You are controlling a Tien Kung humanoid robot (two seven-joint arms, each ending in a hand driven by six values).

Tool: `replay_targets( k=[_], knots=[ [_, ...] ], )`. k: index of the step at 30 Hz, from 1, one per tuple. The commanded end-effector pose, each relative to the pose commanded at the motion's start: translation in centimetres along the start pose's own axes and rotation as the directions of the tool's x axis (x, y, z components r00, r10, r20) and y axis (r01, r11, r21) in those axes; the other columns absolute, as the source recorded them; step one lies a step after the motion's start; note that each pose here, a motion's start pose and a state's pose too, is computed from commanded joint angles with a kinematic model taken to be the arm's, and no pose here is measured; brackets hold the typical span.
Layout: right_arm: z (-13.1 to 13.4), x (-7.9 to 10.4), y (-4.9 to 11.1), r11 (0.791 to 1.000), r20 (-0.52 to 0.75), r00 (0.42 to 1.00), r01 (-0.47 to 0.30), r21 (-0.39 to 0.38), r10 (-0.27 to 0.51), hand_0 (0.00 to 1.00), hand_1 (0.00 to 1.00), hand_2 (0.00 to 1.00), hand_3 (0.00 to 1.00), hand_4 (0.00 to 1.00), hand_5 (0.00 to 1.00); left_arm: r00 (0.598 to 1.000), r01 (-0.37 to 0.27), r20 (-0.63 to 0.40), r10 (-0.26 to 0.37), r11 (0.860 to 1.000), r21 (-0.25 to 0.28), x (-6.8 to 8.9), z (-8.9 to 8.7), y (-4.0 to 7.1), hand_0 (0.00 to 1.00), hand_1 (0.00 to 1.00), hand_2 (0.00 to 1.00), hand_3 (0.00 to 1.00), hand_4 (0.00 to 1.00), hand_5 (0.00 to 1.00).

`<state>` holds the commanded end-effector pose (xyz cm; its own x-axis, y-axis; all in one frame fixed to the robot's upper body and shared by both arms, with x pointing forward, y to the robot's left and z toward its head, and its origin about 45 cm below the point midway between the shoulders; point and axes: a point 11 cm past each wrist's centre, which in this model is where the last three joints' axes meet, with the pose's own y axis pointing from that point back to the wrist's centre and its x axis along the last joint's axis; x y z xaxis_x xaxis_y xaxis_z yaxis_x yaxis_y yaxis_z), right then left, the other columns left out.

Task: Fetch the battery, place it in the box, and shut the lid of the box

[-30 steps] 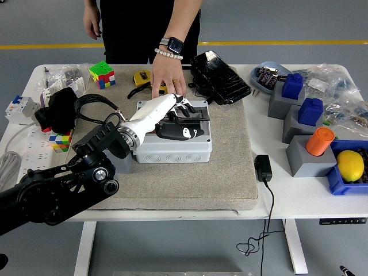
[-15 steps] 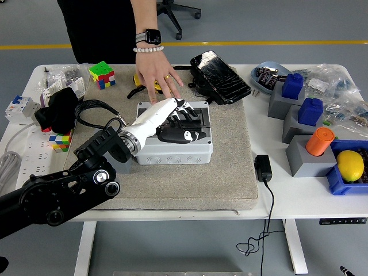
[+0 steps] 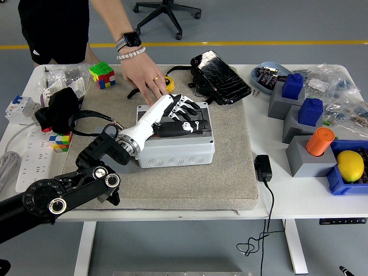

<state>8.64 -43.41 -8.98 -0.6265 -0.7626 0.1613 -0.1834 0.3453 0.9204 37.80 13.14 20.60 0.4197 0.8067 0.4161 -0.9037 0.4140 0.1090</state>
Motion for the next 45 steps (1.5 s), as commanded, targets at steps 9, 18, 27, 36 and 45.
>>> replay_targets(
  k=[9,18,27,36,45],
  knots=[
    [0.1,0.0,0.0,1.0,-0.002,1.0,0.002,-0.001,-0.002,0.577,0.641,0.644,0.535,0.856,0.396,0.999,-0.002,-0.036,0.002,1.0,-0.007,0.0,0.0,0.1,0.418,0.58,0.578,0.596,0.926,0.442],
    [0.0,-0.1,0.0,1.0,-0.002,1.0,0.002,0.0,-0.002,0.577,0.642,0.644,0.535,0.855,0.396,0.989,-0.092,-0.128,0.071,0.981,-0.168,2.6,4.1,0.6,0.52,0.617,0.584,0.595,0.928,0.435],
    [0.1,-0.1,0.0,1.0,-0.002,1.0,0.001,-0.001,-0.001,0.577,0.641,0.644,0.535,0.855,0.396,0.949,-0.314,-0.097,0.3,0.926,-0.208,9.3,3.3,2.1,0.656,0.657,0.601,0.602,0.928,0.433],
    [0.0,-0.1,0.0,1.0,0.0,1.0,0.001,0.0,-0.001,0.577,0.641,0.645,0.536,0.856,0.396,0.862,-0.486,0.09,0.499,0.864,-0.132,16.3,-0.9,4.9,0.761,0.749,0.665,0.628,0.924,0.426],
    [-0.1,-0.2,0.0,1.0,0.007,1.0,0.002,0.0,-0.002,0.577,0.642,0.645,0.536,0.855,0.396,0.779,-0.595,0.182,0.6,0.799,-0.086,20.2,-3.0,7.8,0.783,0.767,0.709,0.644,0.924,0.425]
  ],
)
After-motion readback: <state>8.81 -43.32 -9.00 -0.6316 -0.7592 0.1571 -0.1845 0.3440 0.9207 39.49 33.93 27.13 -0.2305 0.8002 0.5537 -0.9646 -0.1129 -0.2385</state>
